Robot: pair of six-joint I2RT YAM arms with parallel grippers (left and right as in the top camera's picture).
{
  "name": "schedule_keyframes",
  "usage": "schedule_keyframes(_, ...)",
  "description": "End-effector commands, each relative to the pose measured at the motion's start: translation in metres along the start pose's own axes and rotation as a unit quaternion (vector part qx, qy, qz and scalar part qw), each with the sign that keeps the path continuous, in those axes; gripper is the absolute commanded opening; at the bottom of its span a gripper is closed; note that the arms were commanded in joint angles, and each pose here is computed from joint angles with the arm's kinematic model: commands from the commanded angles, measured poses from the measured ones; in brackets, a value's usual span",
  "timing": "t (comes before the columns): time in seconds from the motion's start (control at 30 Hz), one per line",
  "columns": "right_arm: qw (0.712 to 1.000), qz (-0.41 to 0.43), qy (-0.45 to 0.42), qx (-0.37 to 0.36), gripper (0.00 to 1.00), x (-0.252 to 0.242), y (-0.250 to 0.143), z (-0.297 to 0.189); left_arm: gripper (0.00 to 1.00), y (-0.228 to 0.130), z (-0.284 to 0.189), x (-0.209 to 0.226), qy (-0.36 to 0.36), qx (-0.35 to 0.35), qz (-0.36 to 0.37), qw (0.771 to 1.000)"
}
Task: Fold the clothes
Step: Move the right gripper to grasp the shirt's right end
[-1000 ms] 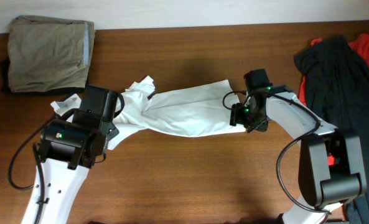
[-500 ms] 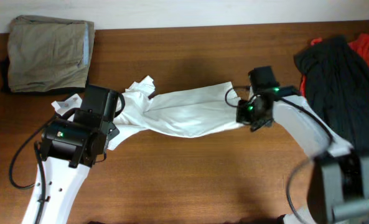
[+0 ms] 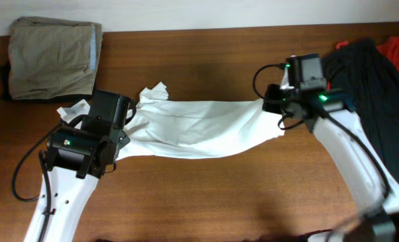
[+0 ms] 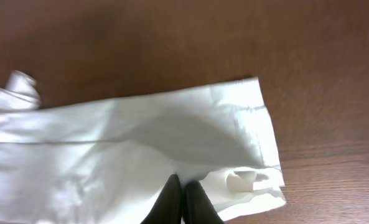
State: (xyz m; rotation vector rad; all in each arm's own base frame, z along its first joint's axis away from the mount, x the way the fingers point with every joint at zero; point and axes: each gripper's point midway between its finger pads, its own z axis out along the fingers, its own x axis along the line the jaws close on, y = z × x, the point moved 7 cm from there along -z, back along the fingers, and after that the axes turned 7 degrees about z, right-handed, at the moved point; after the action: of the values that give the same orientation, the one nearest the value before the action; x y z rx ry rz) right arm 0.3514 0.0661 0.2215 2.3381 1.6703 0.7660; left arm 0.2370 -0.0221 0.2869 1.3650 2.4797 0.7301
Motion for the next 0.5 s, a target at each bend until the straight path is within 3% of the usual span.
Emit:
schedule_keyframes(0.0, 0.998, 0.009, -0.023, 0.061, 0.09, -0.006, -0.008, 0.058, 0.01, 0.0, -0.002, 0.003, 0.0, -0.008, 0.001, 1.0)
schedule_keyframes(0.03, 0.997, 0.01, -0.028, 0.069, 0.19, -0.007, -0.01, 0.066, 0.01, 0.0, -0.002, 0.003, 0.001, -0.007, 0.002, 1.0)
schedule_keyframes(0.07, 0.996, 0.011, -0.037, 0.084, 0.49, -0.011, -0.014, 0.079, 0.01, 0.0, -0.001, 0.002, 0.002, -0.006, 0.003, 1.0)
schedule_keyframes(0.1, 0.995, 0.013, -0.04, 0.087, 0.88, -0.013, -0.015, 0.081, 0.01, 0.0, 0.0, 0.002, 0.004, -0.004, 0.004, 1.0)
schedule_keyframes(0.13, 0.996, 0.018, -0.04, 0.082, 0.99, -0.016, -0.011, 0.077, 0.01, -0.001, 0.003, 0.0, 0.006, 0.001, 0.006, 1.0)
schedule_keyframes(0.23, 0.991, 0.064, -0.071, 0.097, 0.99, -0.048, 0.0, 0.055, 0.01, -0.003, 0.022, -0.012, 0.024, 0.032, 0.022, 0.999)
schedule_keyframes(0.33, 0.975, 0.107, -0.113, 0.157, 0.99, -0.096, -0.008, 0.039, 0.01, -0.007, 0.046, -0.026, 0.046, 0.066, 0.039, 0.996)
schedule_keyframes(0.47, 0.97, 0.086, -0.031, 0.227, 0.96, -0.099, -0.034, 0.045, 0.01, -0.007, 0.062, -0.036, 0.052, 0.074, 0.044, 0.995)
